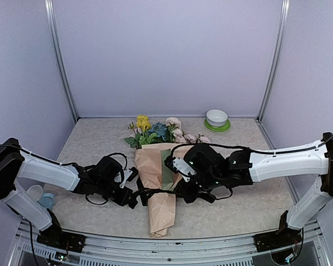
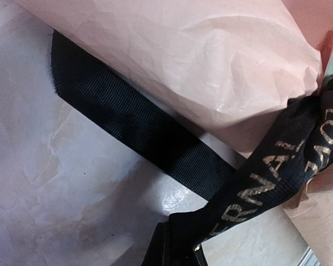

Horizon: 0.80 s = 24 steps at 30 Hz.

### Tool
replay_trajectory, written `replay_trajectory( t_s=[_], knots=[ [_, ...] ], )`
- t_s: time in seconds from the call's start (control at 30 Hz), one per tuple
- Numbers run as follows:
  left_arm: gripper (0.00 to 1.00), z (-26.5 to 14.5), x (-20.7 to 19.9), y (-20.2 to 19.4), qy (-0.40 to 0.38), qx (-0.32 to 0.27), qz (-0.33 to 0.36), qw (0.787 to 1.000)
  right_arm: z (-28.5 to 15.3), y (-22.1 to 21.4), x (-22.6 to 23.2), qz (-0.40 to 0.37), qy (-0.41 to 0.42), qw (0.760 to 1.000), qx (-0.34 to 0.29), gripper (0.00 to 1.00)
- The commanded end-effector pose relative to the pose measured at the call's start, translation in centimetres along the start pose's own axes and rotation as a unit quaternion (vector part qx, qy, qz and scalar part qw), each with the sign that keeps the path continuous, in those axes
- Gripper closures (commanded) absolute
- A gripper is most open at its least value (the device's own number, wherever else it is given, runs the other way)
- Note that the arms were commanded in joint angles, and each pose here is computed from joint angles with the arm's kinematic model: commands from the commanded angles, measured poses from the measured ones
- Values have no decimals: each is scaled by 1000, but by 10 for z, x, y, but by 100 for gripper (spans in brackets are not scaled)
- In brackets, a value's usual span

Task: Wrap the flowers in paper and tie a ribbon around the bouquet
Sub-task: Tie the half-tied ribbon around the folded bouquet.

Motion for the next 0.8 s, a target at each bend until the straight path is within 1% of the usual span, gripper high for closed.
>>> replay_trajectory(
  t_s=[0.0, 0.33, 0.4, 0.5, 0.53, 0.57, 0.63, 0.67, 0.7, 0.77],
  knots=[
    [100, 1, -5, 6, -1, -5, 12, 1000, -21, 7, 3, -18, 30, 999, -23, 100],
    [100, 4, -4, 6, 3, 2, 13, 1000, -53, 14, 12, -37, 90, 990, -98, 100],
    [100, 4, -5, 7, 2, 2, 13, 1000, -56, 12, 11, -35, 85, 990, -102, 100],
    [100, 4, -5, 7, 3, 1, 14, 1000, -49, 9, 6, -25, 57, 994, -88, 100],
    [100, 4, -5, 8, 2, 1, 14, 1000, -44, 8, 4, -21, 44, 996, -77, 91],
    [100, 4, -5, 7, 2, 2, 14, 1000, -38, 7, 3, -22, 34, 997, -61, 73],
    [100, 3, -6, 7, 1, 2, 15, 1000, -24, 4, 3, -29, 28, 999, -29, 50],
    [100, 3, -6, 7, 1, 2, 15, 1000, -17, 2, 3, -34, 24, 999, -13, 37],
    [100, 3, -6, 7, 0, 2, 15, 1000, -10, 2, 4, -41, 19, 999, -1, 31],
    [100, 3, -6, 7, 0, 3, 16, 1000, 3, 1, 5, -58, 9, 998, 18, 27]
  ],
)
Point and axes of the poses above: each gripper's point midway between its finger pads, its own z axis out along the fingers, its own x axis along the line the jaws close on, y = z × x, the point moved 10 cm from there along -z, back along the fingers, and after that the axes turned 13 degrees about -z, right-handed, at the moved point
